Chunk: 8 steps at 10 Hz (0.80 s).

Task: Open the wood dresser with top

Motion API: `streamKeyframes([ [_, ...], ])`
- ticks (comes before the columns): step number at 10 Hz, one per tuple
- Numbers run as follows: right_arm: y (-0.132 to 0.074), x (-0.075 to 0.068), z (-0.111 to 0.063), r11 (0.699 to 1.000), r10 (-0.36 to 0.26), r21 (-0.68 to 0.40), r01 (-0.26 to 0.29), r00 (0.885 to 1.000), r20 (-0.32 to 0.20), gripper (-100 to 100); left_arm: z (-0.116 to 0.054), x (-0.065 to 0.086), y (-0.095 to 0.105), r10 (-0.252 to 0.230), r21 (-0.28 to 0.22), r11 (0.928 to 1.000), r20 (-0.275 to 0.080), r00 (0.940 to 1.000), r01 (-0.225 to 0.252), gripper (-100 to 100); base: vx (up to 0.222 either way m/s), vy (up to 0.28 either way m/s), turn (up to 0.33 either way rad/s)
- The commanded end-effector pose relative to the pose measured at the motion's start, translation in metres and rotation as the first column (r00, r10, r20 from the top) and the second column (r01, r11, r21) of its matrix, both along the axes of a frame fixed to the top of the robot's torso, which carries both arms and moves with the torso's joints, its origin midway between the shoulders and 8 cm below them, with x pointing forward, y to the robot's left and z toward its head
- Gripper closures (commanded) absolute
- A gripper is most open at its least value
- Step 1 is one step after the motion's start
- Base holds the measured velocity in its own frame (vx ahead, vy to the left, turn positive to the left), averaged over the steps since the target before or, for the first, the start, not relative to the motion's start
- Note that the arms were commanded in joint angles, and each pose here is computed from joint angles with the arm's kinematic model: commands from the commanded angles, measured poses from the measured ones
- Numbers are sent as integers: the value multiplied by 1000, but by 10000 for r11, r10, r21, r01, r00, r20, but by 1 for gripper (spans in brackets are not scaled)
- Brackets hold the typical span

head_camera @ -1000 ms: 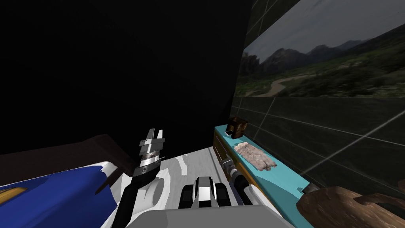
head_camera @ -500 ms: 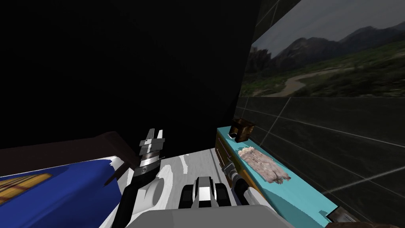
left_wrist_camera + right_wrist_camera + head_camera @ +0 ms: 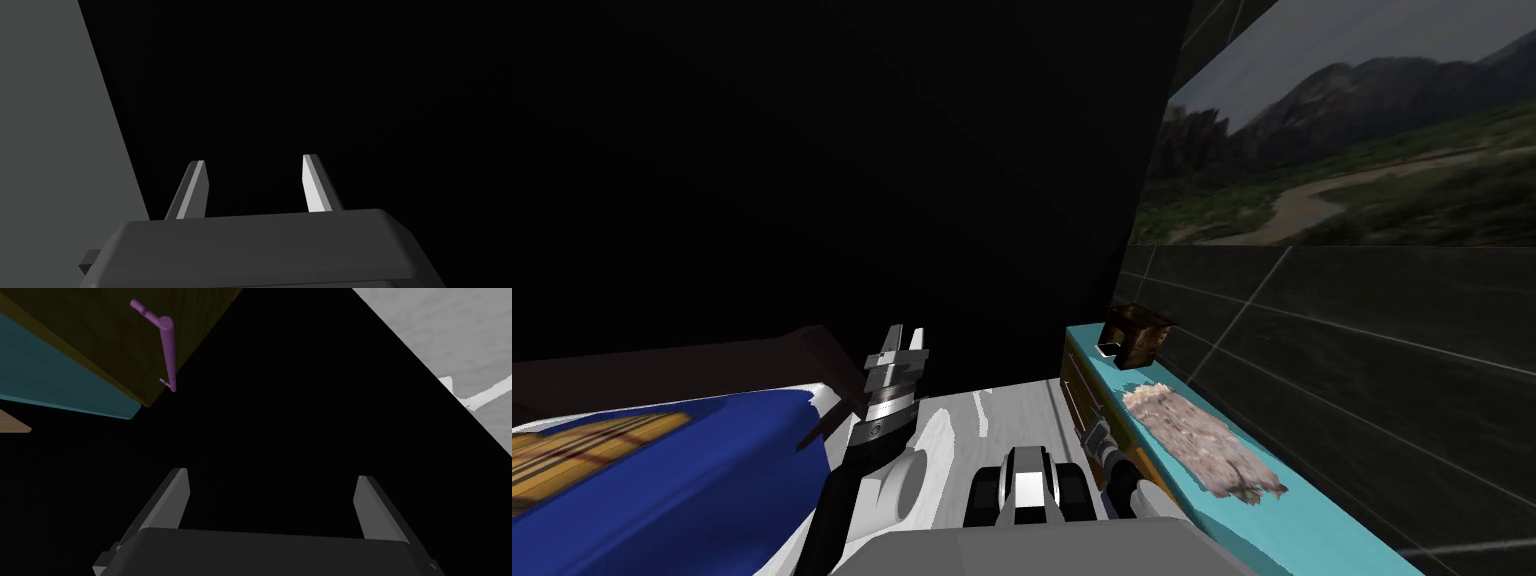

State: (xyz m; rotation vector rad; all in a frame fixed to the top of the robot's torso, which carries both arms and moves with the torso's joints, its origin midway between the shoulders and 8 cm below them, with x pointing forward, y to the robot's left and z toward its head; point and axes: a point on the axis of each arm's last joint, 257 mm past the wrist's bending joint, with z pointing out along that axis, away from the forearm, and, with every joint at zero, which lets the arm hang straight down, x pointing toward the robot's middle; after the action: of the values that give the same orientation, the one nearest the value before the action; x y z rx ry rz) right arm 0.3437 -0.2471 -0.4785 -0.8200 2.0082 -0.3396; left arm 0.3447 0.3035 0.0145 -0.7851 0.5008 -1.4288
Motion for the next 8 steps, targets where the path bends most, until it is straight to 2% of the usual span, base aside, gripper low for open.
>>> streamKeyframes([
  [1,-24,-17,-26,9765,698,-2003,-798,9959,-567,-100,0,0,0,0,0,10000,0,10000,0,0,60,-63,166],
  [2,-24,-17,-25,9732,782,-2123,-885,9954,-562,-100,0,0,0,0,1,10000,0,10000,0,0,44,-48,51],
  [3,-34,-23,-33,9502,1051,-2858,-1239,9912,-802,-100,0,0,0,1,0,10000,-1,10000,-1,0,43,-37,117],
  [4,-34,-23,-33,9502,1051,-2858,-1239,9912,-802,-100,0,0,0,0,0,10000,0,10000,0,0,31,-27,60],
  [8,-75,-41,-53,8200,1880,-5143,-2510,9670,-1722,-100,0,0,0,0,0,10000,0,10000,0,0,36,-42,129],
])
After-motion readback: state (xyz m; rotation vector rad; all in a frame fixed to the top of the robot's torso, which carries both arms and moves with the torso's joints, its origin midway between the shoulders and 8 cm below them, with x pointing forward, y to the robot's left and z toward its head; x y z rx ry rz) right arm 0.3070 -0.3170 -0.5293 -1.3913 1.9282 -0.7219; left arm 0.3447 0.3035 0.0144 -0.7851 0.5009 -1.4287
